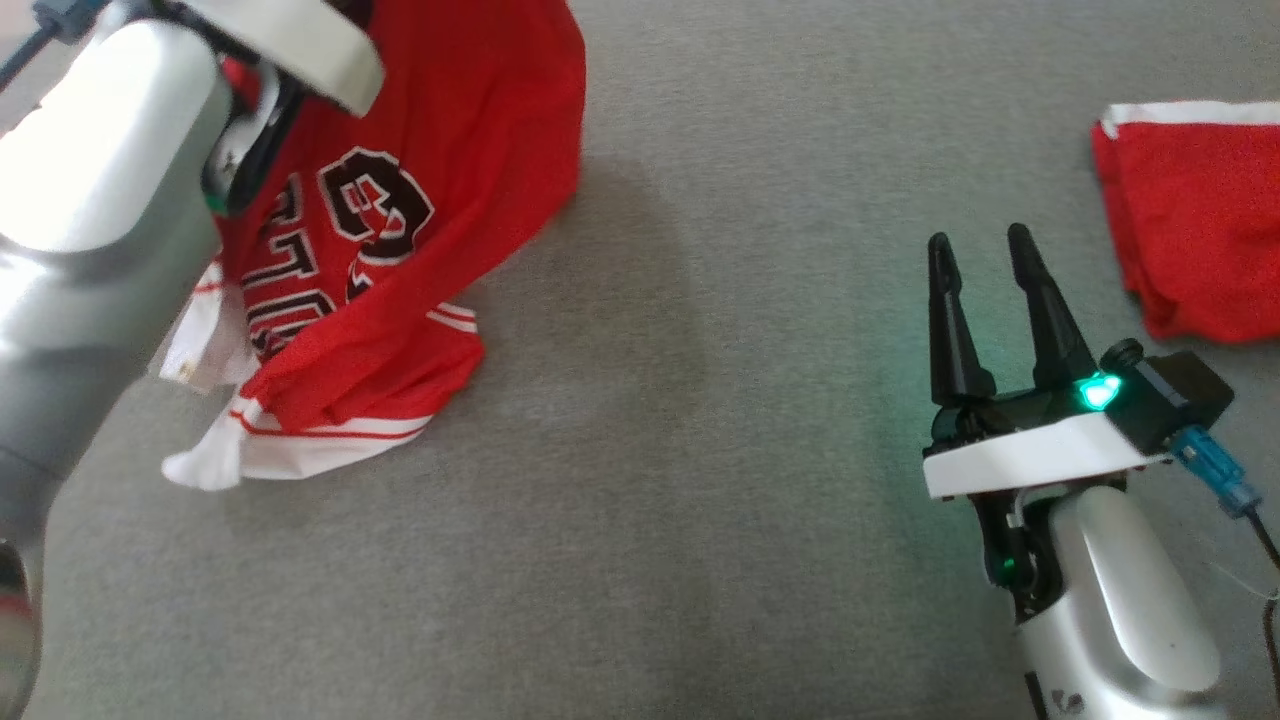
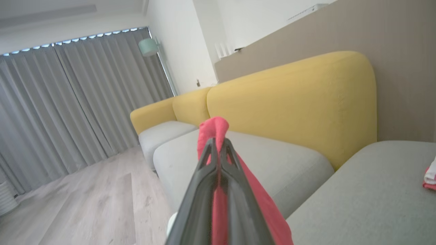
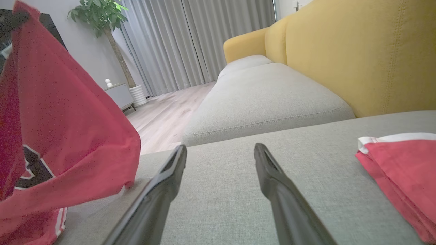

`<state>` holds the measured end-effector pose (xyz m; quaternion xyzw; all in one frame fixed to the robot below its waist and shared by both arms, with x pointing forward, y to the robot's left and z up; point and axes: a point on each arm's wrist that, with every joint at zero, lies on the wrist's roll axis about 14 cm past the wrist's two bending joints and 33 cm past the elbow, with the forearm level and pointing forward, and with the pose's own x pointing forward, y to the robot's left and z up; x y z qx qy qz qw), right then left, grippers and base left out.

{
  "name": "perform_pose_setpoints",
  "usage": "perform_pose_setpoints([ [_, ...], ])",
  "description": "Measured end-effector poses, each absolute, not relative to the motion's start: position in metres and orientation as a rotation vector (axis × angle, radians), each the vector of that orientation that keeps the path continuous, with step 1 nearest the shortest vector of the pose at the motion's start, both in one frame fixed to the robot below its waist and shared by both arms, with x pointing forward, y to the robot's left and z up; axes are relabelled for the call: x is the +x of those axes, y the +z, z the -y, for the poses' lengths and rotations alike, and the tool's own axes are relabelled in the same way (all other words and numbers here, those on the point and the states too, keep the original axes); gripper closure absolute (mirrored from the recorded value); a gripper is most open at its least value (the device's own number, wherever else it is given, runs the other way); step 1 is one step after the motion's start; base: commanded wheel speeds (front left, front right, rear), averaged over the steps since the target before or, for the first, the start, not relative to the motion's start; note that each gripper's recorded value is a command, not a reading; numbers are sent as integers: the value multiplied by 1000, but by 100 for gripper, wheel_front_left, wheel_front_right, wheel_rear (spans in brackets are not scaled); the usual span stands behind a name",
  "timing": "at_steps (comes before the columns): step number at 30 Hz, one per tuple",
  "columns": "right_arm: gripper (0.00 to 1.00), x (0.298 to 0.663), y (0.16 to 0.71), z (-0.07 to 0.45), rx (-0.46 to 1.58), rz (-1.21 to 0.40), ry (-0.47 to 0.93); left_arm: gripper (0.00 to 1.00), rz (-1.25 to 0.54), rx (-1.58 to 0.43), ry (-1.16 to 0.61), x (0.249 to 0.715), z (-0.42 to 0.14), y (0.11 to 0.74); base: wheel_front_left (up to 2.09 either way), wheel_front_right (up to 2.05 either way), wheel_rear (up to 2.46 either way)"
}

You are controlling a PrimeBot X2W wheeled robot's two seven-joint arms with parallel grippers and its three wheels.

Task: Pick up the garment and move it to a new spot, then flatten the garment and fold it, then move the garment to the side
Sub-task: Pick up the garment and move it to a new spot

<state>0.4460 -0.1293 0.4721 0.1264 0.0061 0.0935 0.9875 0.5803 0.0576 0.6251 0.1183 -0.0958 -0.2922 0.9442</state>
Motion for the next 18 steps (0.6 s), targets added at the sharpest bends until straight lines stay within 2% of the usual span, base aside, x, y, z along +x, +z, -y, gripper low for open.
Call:
perform_pose_setpoints([
  [5, 0, 437, 469, 144, 263, -24, 145, 100, 344, 268, -664, 573, -22, 657, 0, 0, 0],
  [17, 0, 413, 471, 190, 284, -19, 10, 100, 557, 338, -844, 569, 72, 691, 0, 0, 0],
  [18, 0, 411, 471, 194, 284, -19, -2, 94, 558, 354, -862, 569, 81, 688, 0, 0, 0],
])
